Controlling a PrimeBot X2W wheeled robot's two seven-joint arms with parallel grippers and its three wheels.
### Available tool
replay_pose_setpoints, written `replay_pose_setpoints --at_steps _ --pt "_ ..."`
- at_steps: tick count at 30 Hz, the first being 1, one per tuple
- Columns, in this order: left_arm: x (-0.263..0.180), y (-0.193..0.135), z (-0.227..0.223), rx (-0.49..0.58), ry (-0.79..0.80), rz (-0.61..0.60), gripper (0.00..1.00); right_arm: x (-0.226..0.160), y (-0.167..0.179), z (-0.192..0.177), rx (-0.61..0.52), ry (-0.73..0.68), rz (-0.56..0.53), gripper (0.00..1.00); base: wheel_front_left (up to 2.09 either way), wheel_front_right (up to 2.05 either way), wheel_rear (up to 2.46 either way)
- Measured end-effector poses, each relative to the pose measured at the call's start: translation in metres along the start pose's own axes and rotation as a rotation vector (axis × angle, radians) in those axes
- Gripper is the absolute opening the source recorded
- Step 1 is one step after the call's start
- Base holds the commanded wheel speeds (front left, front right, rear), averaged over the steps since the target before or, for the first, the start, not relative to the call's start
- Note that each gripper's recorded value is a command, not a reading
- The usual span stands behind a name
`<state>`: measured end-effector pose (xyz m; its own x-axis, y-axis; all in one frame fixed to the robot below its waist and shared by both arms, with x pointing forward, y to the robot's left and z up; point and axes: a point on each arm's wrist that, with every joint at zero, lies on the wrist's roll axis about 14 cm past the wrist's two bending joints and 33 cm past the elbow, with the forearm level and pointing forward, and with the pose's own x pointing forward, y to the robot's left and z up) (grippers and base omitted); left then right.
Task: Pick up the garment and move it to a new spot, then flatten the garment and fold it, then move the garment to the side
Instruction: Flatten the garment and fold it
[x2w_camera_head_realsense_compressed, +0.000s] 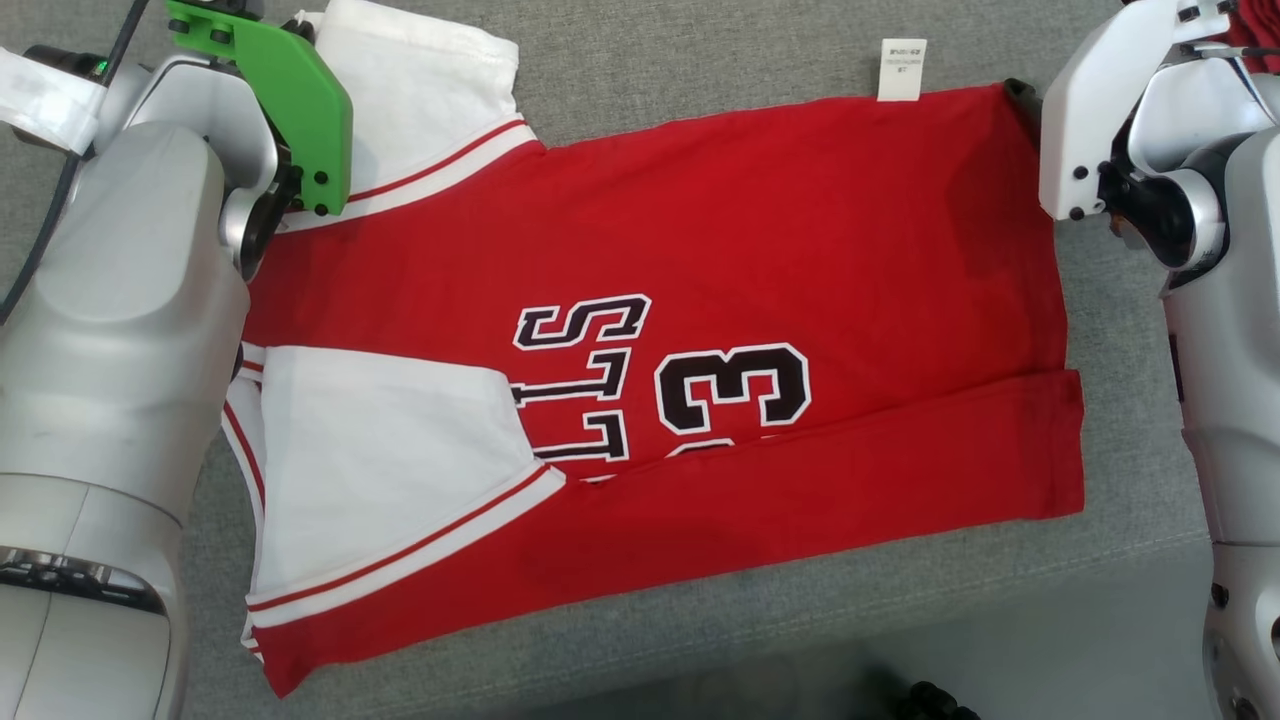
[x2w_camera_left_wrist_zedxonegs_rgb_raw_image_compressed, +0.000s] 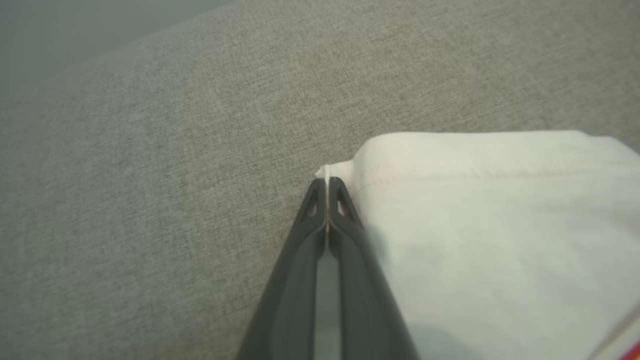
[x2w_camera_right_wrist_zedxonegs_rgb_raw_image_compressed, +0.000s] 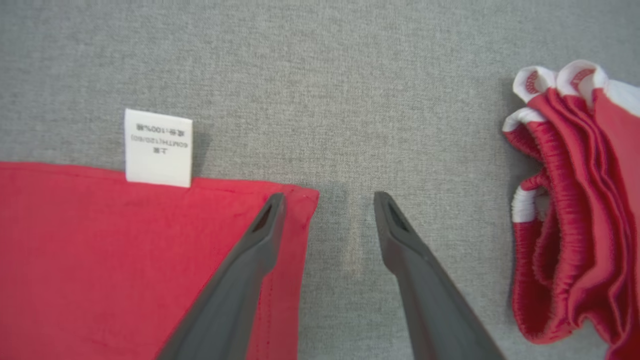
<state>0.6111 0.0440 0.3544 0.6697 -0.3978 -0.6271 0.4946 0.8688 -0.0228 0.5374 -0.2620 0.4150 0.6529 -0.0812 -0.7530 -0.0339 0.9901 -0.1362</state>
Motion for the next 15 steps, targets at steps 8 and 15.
replay_pose_setpoints --at_steps 8,15 --pt "0.001 0.001 -0.003 -0.007 0.002 -0.005 0.0 0.011 -0.001 -0.012 0.015 0.041 0.0 0.95 0.0 0.0 0.0" --pt "0.002 0.004 -0.004 -0.018 0.002 -0.008 0.0 0.019 0.006 -0.019 -0.008 0.074 0.022 0.48 0.0 0.0 0.0"
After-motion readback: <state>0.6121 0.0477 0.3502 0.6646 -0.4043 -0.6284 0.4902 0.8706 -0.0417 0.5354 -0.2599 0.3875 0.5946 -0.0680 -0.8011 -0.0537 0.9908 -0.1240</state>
